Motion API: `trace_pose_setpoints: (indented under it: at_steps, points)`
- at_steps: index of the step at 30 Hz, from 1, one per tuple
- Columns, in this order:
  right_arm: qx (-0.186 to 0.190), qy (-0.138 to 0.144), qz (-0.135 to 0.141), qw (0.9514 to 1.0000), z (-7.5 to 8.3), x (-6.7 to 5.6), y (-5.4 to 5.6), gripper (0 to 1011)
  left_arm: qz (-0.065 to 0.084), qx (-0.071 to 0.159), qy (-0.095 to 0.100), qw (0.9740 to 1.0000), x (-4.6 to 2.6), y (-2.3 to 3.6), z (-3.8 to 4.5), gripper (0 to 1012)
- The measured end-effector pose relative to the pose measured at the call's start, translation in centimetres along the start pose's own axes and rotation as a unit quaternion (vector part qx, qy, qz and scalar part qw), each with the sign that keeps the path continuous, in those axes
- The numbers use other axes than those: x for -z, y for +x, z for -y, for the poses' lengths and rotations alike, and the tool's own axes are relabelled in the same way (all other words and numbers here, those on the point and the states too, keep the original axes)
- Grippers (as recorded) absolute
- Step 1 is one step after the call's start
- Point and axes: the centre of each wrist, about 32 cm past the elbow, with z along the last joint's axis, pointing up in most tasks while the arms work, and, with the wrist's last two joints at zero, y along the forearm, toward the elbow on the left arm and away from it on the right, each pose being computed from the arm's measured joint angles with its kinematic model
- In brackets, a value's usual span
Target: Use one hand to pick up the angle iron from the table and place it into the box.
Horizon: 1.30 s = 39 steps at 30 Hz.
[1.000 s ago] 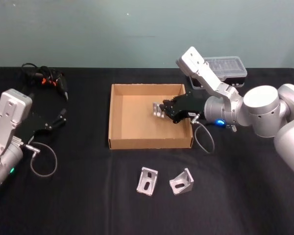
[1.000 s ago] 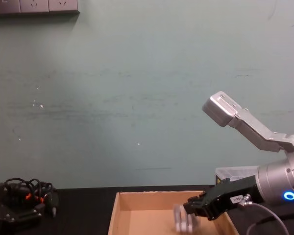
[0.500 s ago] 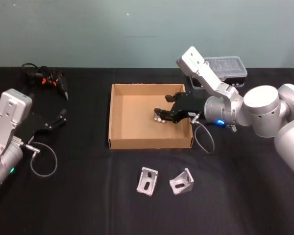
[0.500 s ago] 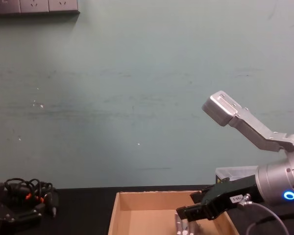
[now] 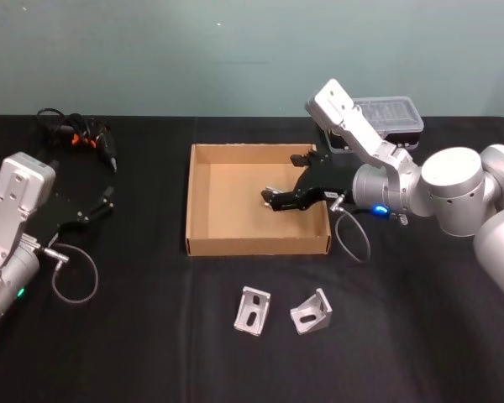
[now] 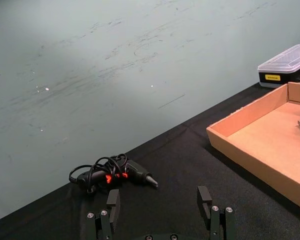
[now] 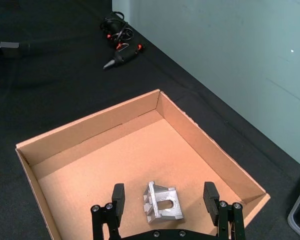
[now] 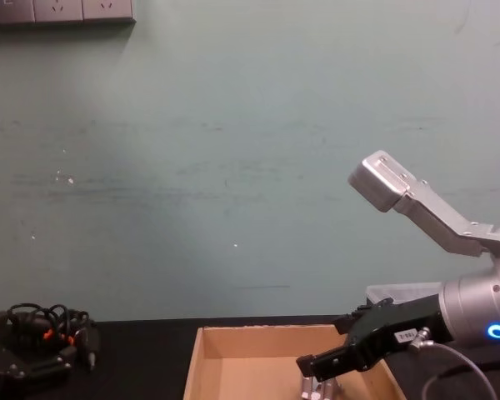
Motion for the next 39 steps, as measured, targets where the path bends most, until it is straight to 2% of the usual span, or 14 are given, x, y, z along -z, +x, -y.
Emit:
trace_pose_setpoints:
  at_steps: [6,13,19,23,30,32,36,39]
  points:
    - [0.003,0.011,0.011,0.9999,0.5,0.1,-0.2,1003,0.0,0.0,0.0,1.0,0.0,0.0,0.0,1011]
    - [0.004,0.039,0.022,0.999,2.1,0.2,-0.9,1003,0.0,0.0,0.0,1.0,0.0,0.0,0.0,1011]
    - [-0.004,0.075,0.023,0.9969,5.3,1.0,-2.4,1003,0.0,0.0,0.0,1.0,0.0,0.0,0.0,1011]
    - [-0.015,0.096,0.029,0.9948,8.2,1.9,-3.3,1003,0.0,0.0,0.0,1.0,0.0,0.0,0.0,1011]
    - [-0.045,0.113,0.043,0.9916,12.3,3.5,-3.9,1003,0.0,0.0,0.0,1.0,0.0,0.0,0.0,1011]
    - [-0.067,0.115,0.053,0.9896,13.8,4.3,-4.0,1003,0.0,0.0,0.0,1.0,0.0,0.0,0.0,1011]
    - [-0.102,0.122,0.069,0.9848,15.0,5.2,-3.9,1003,0.0,0.0,0.0,1.0,0.0,0.0,0.0,1011]
    - [-0.127,0.124,0.075,0.9813,15.3,5.9,-3.7,1003,0.0,0.0,0.0,1.0,0.0,0.0,0.0,1012]
